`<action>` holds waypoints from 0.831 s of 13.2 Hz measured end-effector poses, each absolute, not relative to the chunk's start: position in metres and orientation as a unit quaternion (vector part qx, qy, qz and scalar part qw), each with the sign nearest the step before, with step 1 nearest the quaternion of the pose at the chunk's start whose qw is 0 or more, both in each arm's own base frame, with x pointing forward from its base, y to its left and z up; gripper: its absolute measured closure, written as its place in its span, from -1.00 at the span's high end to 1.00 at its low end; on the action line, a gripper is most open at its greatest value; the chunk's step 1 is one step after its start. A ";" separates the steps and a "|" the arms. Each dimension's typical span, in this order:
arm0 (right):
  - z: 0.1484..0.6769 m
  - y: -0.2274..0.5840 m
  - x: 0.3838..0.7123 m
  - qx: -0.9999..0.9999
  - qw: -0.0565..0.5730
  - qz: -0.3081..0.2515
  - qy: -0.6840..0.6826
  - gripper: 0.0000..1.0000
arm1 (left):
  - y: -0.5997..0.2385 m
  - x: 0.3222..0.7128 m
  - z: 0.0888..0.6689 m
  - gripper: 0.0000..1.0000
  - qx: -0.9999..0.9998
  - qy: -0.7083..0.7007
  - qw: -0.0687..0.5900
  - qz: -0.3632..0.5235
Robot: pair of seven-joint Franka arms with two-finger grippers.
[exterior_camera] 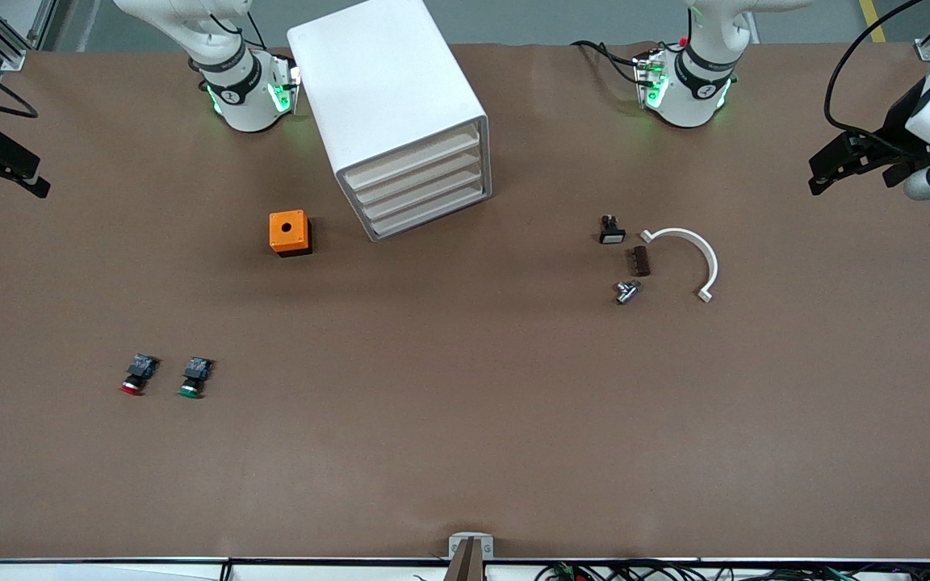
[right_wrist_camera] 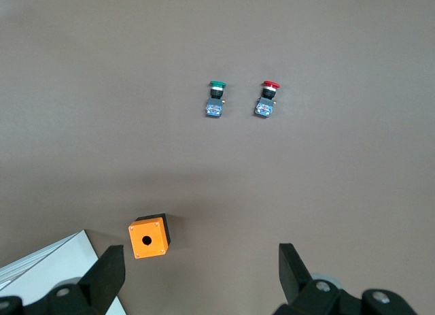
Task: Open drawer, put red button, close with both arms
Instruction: 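Move the left gripper toward the white cabinet while the right gripper reaches the buttons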
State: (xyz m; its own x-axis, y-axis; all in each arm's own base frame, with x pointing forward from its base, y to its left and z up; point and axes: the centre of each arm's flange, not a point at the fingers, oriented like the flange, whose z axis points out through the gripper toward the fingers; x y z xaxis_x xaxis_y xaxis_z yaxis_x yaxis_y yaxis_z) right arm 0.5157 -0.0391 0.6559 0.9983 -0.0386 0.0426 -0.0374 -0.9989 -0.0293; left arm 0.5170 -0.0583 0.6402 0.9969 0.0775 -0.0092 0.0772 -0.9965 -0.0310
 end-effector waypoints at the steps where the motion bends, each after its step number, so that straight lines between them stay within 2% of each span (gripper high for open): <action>1: 0.656 -0.039 0.516 -0.999 0.014 -0.022 0.019 1.00 | -0.058 0.517 0.640 1.00 -0.999 -0.039 0.015 0.005; 6: 0.656 -0.039 0.516 -0.999 0.014 -0.021 0.019 1.00 | -0.061 0.526 0.623 1.00 -0.999 -0.036 0.017 0.022; 11: 0.657 -0.040 0.516 -0.999 0.014 -0.023 0.020 1.00 | -0.105 0.560 0.546 1.00 -0.996 -0.054 0.023 0.074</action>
